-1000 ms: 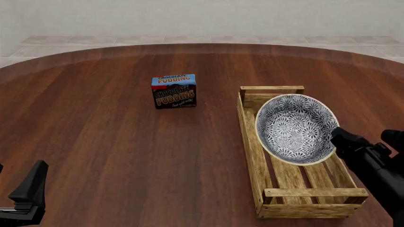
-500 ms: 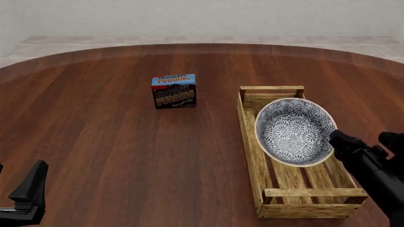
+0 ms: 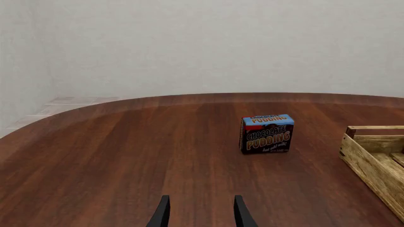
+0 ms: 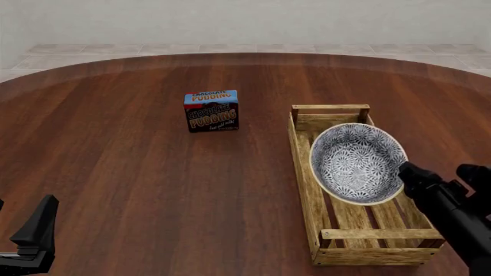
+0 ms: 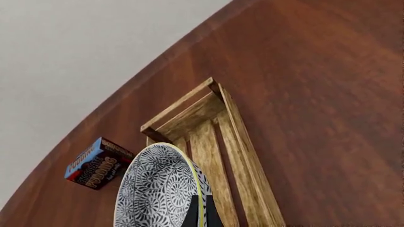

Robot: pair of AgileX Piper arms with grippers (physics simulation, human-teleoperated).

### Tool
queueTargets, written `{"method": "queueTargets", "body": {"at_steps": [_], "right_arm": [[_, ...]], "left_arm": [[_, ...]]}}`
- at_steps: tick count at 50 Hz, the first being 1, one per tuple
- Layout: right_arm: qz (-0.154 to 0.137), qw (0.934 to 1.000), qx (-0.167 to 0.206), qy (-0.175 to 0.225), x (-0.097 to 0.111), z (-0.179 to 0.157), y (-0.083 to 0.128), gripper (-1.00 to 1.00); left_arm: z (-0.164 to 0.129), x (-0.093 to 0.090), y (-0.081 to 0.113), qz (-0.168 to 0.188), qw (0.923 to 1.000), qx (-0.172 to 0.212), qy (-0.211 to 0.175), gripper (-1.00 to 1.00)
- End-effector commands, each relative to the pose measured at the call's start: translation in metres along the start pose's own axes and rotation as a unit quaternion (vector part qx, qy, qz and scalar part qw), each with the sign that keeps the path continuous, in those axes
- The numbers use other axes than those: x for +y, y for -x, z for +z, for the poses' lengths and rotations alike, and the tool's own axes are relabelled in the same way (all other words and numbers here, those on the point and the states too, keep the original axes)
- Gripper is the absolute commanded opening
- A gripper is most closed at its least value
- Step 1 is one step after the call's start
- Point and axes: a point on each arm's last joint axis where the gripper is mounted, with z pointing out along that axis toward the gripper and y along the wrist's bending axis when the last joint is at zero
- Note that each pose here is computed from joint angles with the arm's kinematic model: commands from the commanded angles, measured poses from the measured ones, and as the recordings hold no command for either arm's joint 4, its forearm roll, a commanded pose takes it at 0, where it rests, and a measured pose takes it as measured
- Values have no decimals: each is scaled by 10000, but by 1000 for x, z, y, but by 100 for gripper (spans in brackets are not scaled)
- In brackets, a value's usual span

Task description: Pick up the bowl on the left and put it in the tray.

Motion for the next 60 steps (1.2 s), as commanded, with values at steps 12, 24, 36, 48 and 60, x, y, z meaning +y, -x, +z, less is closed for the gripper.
{"method": "queueTargets", "body": {"at_steps": [12, 24, 36, 48, 60], "right_arm": [[24, 10000, -1, 18, -1, 3, -3, -100], [1, 10000, -3, -10, -3, 5, -3, -100], [-2, 10000, 1, -24, -4, 8, -4, -100], [-19, 10000, -10, -74, -6, 10, -4, -100], [-32, 10000, 10, -81, -6, 12, -4, -100]], "left_arm": [[0, 0, 0, 0, 10000, 0, 0, 100], [0, 0, 0, 0, 10000, 0, 0, 100], [0, 0, 0, 0, 10000, 0, 0, 100], [0, 0, 0, 0, 10000, 0, 0, 100], [0, 0, 0, 0, 10000, 0, 0, 100]]}}
